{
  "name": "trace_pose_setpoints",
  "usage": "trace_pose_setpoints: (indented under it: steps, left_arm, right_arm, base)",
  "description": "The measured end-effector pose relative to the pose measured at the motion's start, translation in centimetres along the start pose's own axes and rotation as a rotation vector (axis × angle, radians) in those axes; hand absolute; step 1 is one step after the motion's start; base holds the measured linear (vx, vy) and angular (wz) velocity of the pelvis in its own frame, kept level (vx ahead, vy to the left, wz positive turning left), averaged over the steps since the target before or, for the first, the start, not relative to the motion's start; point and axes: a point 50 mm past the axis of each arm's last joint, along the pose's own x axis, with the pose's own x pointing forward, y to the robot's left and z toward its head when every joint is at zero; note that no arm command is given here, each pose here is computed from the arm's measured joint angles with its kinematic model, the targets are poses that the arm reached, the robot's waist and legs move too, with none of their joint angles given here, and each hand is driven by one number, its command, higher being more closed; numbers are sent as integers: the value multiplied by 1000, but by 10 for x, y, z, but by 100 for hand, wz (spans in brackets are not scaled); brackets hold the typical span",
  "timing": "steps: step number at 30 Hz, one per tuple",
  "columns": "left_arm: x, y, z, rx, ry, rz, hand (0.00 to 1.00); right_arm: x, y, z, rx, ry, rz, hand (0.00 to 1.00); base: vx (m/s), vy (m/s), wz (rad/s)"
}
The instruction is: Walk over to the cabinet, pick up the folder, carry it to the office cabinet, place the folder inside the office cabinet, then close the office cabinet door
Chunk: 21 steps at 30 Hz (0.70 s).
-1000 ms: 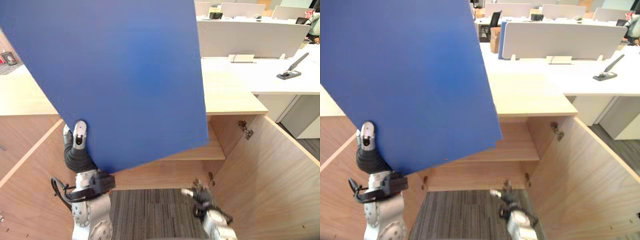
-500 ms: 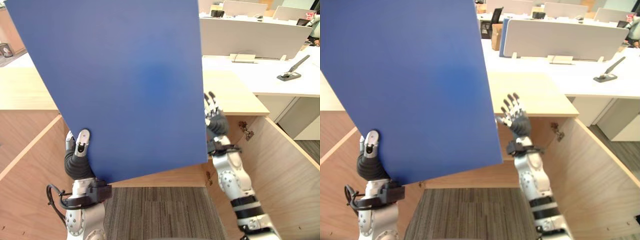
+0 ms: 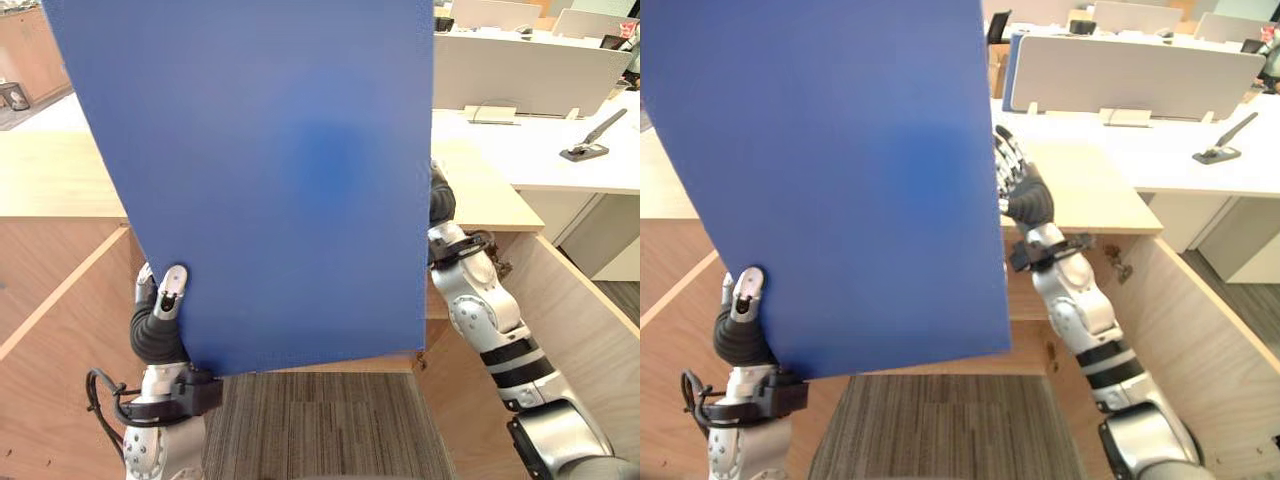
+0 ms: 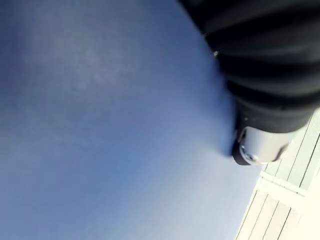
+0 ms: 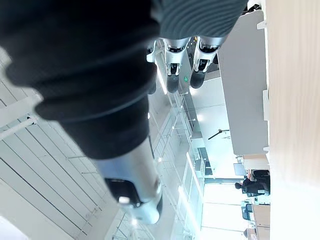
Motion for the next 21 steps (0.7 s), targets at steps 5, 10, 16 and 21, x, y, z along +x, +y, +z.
trace_pose_setpoints:
  steps: [5,10,16,21]
  left_arm:
    - [1,9,7,167,-19,3,100]
    - [2,22,17,294,-52,58,100]
    - [1,43,22,486,-60,157,100]
    - [0,56,24,623,-61,234,100]
  right_arm:
    - [3,-2,7,-6,7,41,0]
    - [2,-6,11,-19,10,37,0]
    - [2,-6,9,-14,16,47,0]
    - [-5,-16,-7,-1,94,-2,0]
  base:
    - [0,0,0]
    - [0,0,0]
    - [0,0,0]
    - [0,0,0]
